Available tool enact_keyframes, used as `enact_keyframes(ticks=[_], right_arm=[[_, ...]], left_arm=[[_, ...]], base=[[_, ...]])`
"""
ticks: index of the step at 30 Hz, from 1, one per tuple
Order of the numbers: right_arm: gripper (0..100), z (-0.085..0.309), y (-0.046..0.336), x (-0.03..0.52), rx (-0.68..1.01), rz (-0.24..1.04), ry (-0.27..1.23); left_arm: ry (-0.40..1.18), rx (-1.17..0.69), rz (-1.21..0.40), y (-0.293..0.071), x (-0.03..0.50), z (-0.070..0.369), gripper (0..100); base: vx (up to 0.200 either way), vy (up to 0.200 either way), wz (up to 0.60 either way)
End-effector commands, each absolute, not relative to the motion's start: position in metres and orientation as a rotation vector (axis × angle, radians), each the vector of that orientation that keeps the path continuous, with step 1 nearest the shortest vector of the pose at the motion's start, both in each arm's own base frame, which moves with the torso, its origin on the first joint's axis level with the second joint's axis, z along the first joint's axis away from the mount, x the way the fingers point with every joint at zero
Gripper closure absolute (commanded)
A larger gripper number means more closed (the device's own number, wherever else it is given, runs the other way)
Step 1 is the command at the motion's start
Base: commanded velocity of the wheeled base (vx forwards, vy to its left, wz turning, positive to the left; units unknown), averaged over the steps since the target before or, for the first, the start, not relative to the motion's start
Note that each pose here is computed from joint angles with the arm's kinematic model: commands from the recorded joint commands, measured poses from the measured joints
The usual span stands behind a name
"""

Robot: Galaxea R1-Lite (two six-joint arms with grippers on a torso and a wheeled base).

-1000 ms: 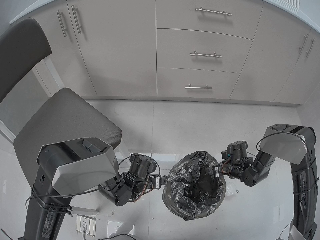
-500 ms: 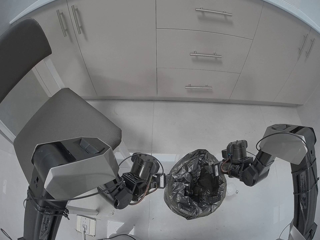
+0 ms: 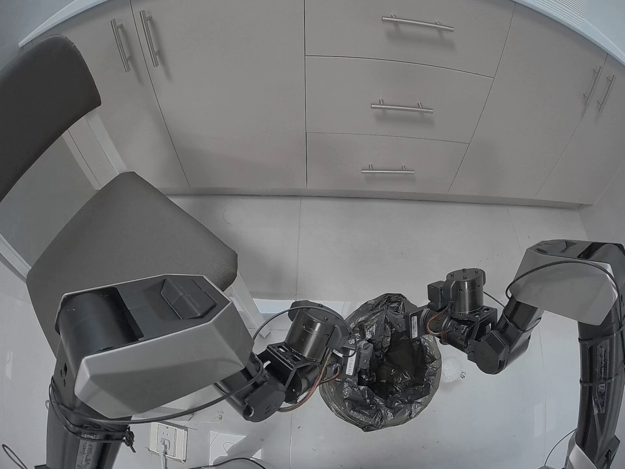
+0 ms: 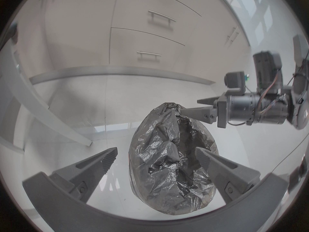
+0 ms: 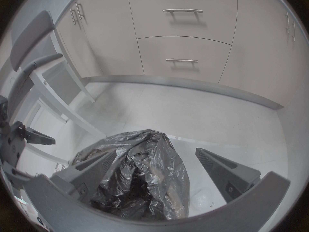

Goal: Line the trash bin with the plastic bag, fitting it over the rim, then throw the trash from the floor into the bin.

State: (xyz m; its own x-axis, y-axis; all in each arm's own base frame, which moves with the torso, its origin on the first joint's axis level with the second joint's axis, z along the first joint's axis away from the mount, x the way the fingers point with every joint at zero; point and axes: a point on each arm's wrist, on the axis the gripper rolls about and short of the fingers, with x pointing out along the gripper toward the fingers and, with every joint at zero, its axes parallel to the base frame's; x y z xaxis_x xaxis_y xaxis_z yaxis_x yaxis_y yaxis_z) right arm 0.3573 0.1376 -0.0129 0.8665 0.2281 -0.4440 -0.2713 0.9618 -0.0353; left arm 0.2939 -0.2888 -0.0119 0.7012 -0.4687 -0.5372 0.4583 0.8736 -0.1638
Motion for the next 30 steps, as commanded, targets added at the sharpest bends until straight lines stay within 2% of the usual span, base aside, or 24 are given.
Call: enact_keyframes(ticks=[1, 8, 17, 21, 26, 30], right_arm=[[0, 0.003, 0.138, 0.357, -0.057, 0.259, 0.404], [0, 0.012, 0.135, 0.366, 0.027, 0.23, 0.351], [0, 0.018, 0.127, 0.37, 0.038, 0.211, 0.333], [0, 0.018, 0.127, 0.37, 0.039, 0.211, 0.332], [0, 0.017, 0.127, 0.37, 0.038, 0.214, 0.335], [0, 0.017, 0.127, 0.37, 0.039, 0.213, 0.335]], left_arm=[[0.61, 0.07, -0.531, -0.306, 0.305, -0.026, 0], [0.617, 0.204, -0.517, -0.318, 0.317, -0.053, 0], [0.639, 0.237, -0.507, -0.332, 0.333, -0.064, 0], [0.638, 0.245, -0.488, -0.335, 0.339, -0.061, 0], [0.717, 0.275, -0.47, -0.341, 0.347, -0.056, 0], [0.748, 0.234, -0.443, -0.347, 0.356, -0.05, 0]], base=[[0.0, 0.0, 0.0], [0.0, 0.0, 0.0], [0.0, 0.0, 0.0], [0.0, 0.0, 0.0], [0.0, 0.0, 0.0], [0.0, 0.0, 0.0]])
